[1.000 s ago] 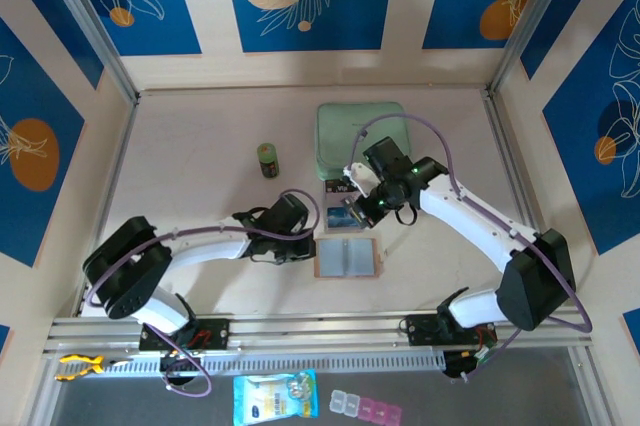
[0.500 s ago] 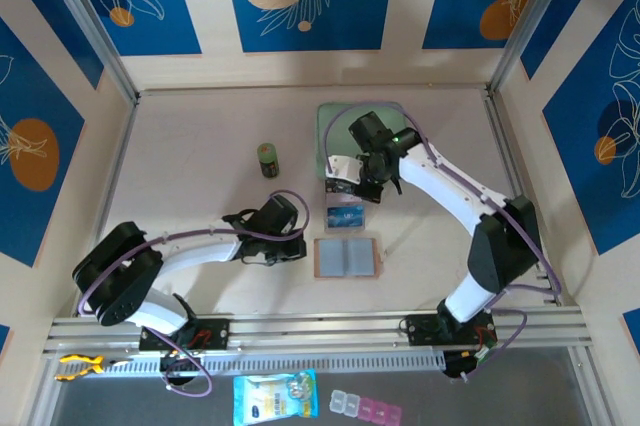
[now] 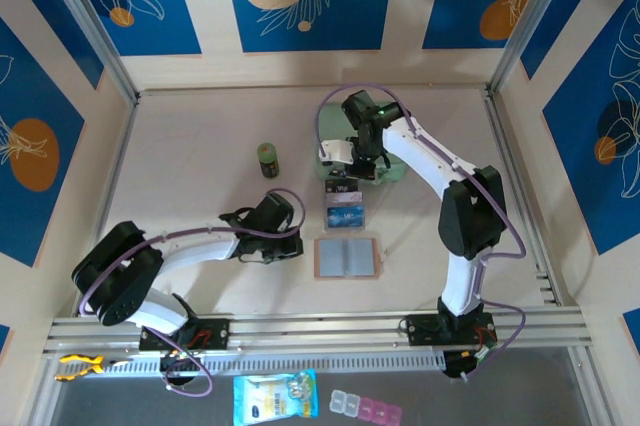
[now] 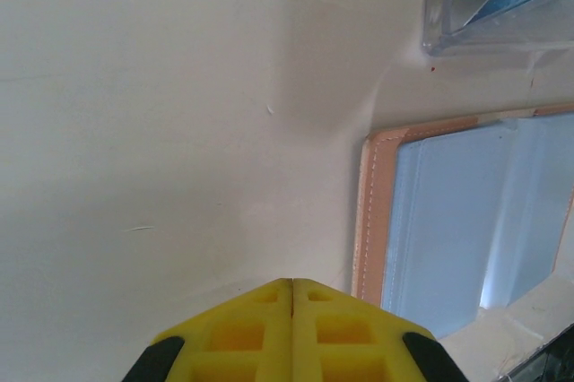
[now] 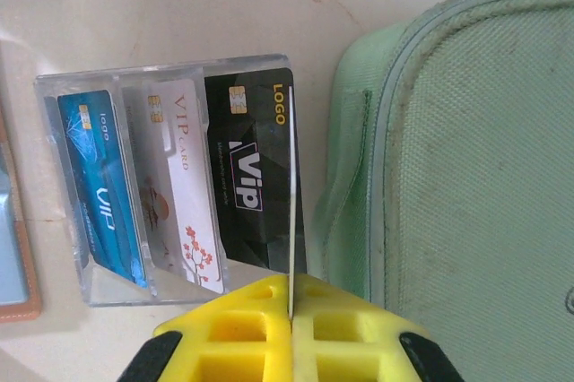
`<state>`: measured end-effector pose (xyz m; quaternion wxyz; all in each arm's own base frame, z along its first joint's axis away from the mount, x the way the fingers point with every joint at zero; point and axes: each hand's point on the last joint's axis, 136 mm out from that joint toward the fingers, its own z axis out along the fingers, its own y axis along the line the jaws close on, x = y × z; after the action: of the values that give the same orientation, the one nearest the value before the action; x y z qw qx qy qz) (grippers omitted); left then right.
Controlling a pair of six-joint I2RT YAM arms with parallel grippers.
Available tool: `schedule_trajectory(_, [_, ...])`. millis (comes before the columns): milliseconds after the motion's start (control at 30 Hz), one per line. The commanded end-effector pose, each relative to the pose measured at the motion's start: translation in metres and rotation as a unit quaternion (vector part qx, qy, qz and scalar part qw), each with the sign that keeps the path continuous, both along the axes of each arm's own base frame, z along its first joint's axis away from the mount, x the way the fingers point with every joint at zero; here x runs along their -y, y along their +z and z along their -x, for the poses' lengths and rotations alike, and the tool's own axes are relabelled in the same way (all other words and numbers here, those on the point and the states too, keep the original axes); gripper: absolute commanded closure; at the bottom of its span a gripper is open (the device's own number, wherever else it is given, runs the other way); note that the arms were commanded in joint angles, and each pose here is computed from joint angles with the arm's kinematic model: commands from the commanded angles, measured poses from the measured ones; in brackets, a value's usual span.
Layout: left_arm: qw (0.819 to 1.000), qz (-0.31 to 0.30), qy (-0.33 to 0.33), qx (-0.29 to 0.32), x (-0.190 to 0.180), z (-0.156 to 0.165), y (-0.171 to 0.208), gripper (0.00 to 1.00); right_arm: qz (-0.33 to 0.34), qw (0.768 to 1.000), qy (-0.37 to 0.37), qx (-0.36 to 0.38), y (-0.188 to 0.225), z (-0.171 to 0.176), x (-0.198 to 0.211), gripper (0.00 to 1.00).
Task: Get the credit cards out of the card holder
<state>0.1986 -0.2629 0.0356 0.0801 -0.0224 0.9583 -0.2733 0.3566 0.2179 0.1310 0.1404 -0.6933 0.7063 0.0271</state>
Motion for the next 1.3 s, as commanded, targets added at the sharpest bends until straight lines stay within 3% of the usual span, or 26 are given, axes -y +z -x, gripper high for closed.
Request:
schedule_trajectory(0, [1.0,0.008,-0.002,-0.001,-0.004,0.002,0.001,0.97,-0.006,1.0,0.02,-0.023,-0.003,0.005,-0.004,0.98])
schedule_trajectory(200, [1.0,0.01,0.001,-0.002,-0.007,0.0,0.001,0.97,-0.001,0.999,0.019,-0.041,-0.018,0.006,-0.005,0.97])
schedule_trajectory(333, [1.0,0.013,0.002,0.0,-0.007,-0.001,0.004,0.97,0.006,0.999,0.022,-0.047,-0.027,0.007,-0.005,0.89])
schedule_trajectory(700, [1.0,0.014,0.004,0.008,-0.01,-0.003,0.011,0.96,0.002,1.0,0.01,-0.017,-0.007,0.004,-0.003,0.86])
schedule_trajectory(800, [1.0,0.011,0.004,0.012,-0.013,-0.005,0.012,0.96,-0.022,1.0,-0.011,-0.004,0.005,-0.001,-0.005,0.85])
schedule_trajectory(967, [0.999,0.001,0.013,0.032,-0.023,-0.017,0.017,0.93,-0.091,0.993,-0.078,0.006,0.028,-0.005,-0.005,0.73])
schedule_trajectory(1067, [0.998,-0.027,0.017,0.054,-0.039,-0.028,0.022,0.85,-0.133,0.983,-0.128,0.015,0.037,-0.006,0.002,0.64])
schedule_trajectory(1133, [0.996,-0.054,0.017,0.072,-0.052,-0.037,0.027,0.76,-0.16,0.973,-0.167,0.019,0.042,-0.005,0.011,0.52])
schedule_trajectory(1200, [0.992,-0.085,0.019,0.092,-0.068,-0.045,0.032,0.56,-0.177,0.962,-0.206,0.02,0.041,-0.004,0.021,0.41])
schedule_trajectory(1233, [0.989,-0.103,0.021,0.102,-0.077,-0.048,0.034,0.39,-0.185,0.956,-0.225,0.02,0.039,-0.002,0.027,0.32])
schedule_trajectory(1267, [0.987,-0.118,0.023,0.11,-0.084,-0.051,0.036,0.28,-0.192,0.951,-0.243,0.02,0.038,-0.001,0.032,0.21])
